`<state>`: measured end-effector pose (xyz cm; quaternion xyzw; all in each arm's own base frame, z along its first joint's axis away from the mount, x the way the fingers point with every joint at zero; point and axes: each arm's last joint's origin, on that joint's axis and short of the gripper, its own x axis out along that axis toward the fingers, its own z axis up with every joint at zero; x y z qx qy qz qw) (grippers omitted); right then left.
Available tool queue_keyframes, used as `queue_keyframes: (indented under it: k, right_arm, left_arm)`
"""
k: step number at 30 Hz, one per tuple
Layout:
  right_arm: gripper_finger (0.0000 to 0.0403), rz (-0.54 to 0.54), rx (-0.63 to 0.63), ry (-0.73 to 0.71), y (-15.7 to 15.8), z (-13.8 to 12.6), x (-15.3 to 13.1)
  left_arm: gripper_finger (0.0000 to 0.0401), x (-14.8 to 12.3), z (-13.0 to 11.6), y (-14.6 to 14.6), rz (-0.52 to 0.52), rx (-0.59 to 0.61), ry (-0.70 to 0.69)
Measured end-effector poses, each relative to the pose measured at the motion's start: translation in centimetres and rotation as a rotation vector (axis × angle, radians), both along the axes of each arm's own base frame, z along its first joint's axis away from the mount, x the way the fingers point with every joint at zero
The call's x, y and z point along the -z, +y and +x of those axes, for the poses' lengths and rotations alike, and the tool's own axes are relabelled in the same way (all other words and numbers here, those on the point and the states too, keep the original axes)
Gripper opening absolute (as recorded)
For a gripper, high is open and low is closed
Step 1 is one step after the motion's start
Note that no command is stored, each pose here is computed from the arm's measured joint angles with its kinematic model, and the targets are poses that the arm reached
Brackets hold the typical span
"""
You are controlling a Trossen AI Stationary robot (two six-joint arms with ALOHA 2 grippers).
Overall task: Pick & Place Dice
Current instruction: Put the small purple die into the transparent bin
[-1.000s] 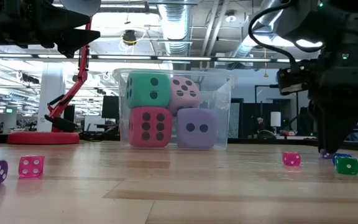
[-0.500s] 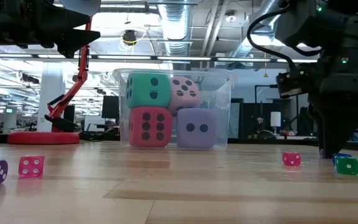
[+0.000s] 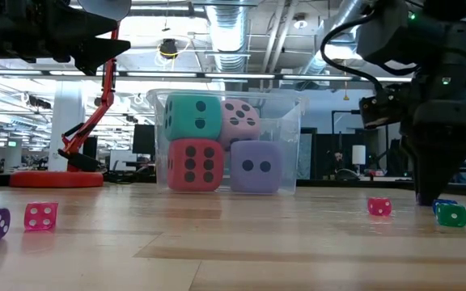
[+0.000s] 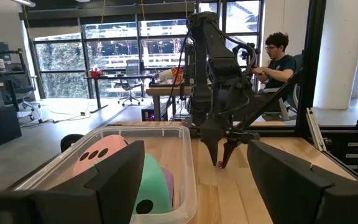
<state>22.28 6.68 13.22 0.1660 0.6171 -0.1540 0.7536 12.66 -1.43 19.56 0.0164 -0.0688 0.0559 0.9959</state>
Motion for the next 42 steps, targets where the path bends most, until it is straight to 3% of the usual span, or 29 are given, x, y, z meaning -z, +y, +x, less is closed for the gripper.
queue_keyframes:
  k: [12,23,42]
  right_arm:
    - [0.0062,0.005,0.018,0.009,-0.5,0.1,0.0]
    - [0.0056,0.003,-0.013,0.02,-0.5,0.5,-0.5]
    - [0.0056,-0.113,-0.164,-0.021,-5.9,5.4,-10.6]
  left_arm:
    - [0.0274,0.0,0.0,0.0,0.0,0.0,0.0]
    - [0.0274,0.0,0.0,0.0,0.0,0.0,0.0]
    - [0.0274,0.0,0.0,0.0,0.0,0.0,0.0]
